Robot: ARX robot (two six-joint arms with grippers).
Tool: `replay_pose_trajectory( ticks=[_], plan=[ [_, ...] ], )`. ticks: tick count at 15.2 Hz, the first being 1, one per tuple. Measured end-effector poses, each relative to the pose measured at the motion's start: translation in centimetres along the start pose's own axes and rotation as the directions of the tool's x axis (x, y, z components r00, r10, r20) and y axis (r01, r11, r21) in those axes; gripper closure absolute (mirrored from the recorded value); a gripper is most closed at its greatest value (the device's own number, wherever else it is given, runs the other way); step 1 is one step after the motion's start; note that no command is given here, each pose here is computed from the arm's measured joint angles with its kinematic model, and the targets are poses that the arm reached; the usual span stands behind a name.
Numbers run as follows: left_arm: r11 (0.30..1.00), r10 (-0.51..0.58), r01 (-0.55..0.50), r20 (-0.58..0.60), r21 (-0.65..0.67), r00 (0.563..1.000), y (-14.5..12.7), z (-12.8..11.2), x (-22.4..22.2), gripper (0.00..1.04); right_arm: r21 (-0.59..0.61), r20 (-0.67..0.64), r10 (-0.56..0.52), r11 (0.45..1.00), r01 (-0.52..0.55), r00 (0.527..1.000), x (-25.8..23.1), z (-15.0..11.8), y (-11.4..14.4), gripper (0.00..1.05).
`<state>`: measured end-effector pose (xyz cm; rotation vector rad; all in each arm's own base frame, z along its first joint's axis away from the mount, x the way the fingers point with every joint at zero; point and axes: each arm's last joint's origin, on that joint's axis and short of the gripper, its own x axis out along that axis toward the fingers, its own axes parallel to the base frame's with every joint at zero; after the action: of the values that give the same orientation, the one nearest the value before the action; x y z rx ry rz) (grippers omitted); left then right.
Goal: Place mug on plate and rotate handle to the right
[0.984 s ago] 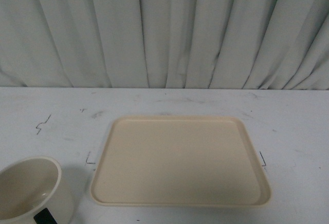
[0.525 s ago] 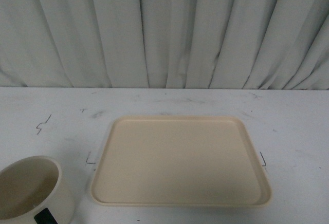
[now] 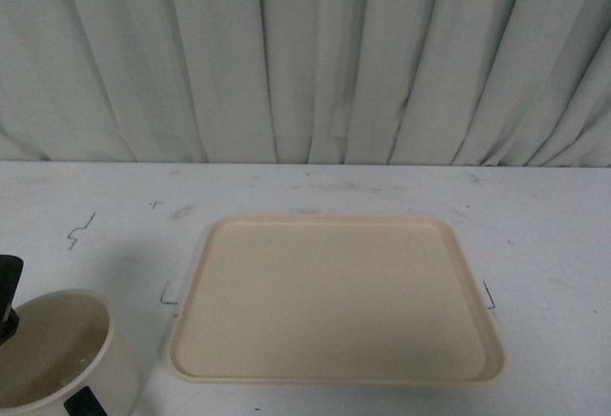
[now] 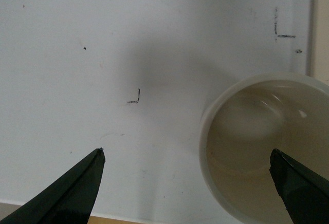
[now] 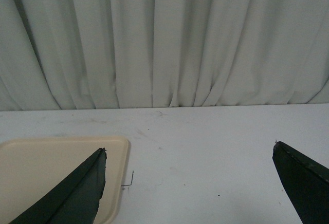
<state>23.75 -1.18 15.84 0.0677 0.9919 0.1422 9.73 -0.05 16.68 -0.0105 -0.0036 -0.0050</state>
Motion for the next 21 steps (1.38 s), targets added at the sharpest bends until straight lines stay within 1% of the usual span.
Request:
replay_pose_trajectory(
  ticks=[2, 4, 5, 6, 7, 8, 11, 12, 13, 14, 17, 19, 21],
  plan=[
    [0.999, 0.0, -0.002, -0.052, -0.036, 0.999, -0.1, 0.4, 2.1, 0.07, 0.0, 0.0, 0.0, 1.0, 0.0, 1.0, 0.0, 0.0, 0.0, 0.06],
    [0.997, 0.007, -0.015, -0.121, -0.07, 0.993, -0.1, 0.0, 3.9, 0.07, 0.0, 0.0, 0.0, 1.0, 0.0, 1.0, 0.0, 0.0, 0.0, 0.06],
    [0.997, 0.007, -0.019, -0.146, -0.081, 0.989, -0.1, -0.1, 4.2, 0.16, 0.0, 0.0, 0.0, 1.0, 0.0, 1.0, 0.0, 0.0, 0.0, 0.06],
    [0.995, 0.001, -0.015, -0.146, -0.096, 0.989, -0.1, 0.0, 4.3, 0.32, 0.0, 0.0, 0.0, 1.0, 0.0, 1.0, 0.0, 0.0, 0.0, 0.06],
    [0.994, 0.0, -0.015, -0.141, -0.108, 0.99, -0.2, 0.1, 4.3, 0.45, 0.0, 0.0, 0.0, 1.0, 0.0, 1.0, 0.0, 0.0, 0.0, 0.06],
    [0.993, -0.001, -0.016, -0.144, -0.113, 0.99, -0.2, 0.1, 4.3, 0.54, 0.0, 0.0, 0.0, 1.0, 0.0, 1.0, 0.0, 0.0, 0.0, 0.06],
    [0.992, -0.008, -0.012, -0.162, -0.124, 0.987, -0.2, -0.1, 4.3, 0.94, 0.0, 0.0, 0.0, 1.0, 0.0, 1.0, 0.0, 0.0, 0.0, 0.06],
    [0.992, -0.022, 0.002, -0.152, -0.127, 0.988, -0.2, 0.2, 3.8, 1.02, 0.0, 0.0, 0.0, 1.0, 0.0, 1.0, 0.0, 0.0, 0.0, 0.06],
    [0.994, -0.007, -0.008, -0.131, -0.113, 0.991, -0.2, 0.8, 2.9, 1.02, 0.0, 0.0, 0.0, 1.0, 0.0, 1.0, 0.0, 0.0, 0.0, 0.06],
    [0.995, -0.013, 0.004, -0.094, -0.095, 0.995, -0.4, 1.8, 1.8, 1.02, 0.0, 0.0, 0.0, 1.0, 0.0, 1.0, 0.0, 0.0, 0.0, 0.06],
    [0.998, -0.054, 0.054, 0.013, -0.008, 0.998, -2.1, 5.5, -0.2, 1.02, 0.0, 0.0, 0.0, 1.0, 0.0, 1.0, 0.0, 0.0, 0.0, 0.06],
    [0.99, -0.126, 0.122, 0.06, 0.075, 0.99, -4.5, 8.4, -0.6, 1.02, 0.0, 0.0, 0.0, 1.0, 0.0, 1.0, 0.0, 0.0, 0.0, 0.06],
    [0.968, -0.195, 0.181, 0.068, 0.177, 0.978, -7.5, 10.7, -0.3, 1.02, 0.0, 0.0, 0.0, 1.0, 0.0, 1.0, 0.0, 0.0, 0.0, 0.06]
  ],
)
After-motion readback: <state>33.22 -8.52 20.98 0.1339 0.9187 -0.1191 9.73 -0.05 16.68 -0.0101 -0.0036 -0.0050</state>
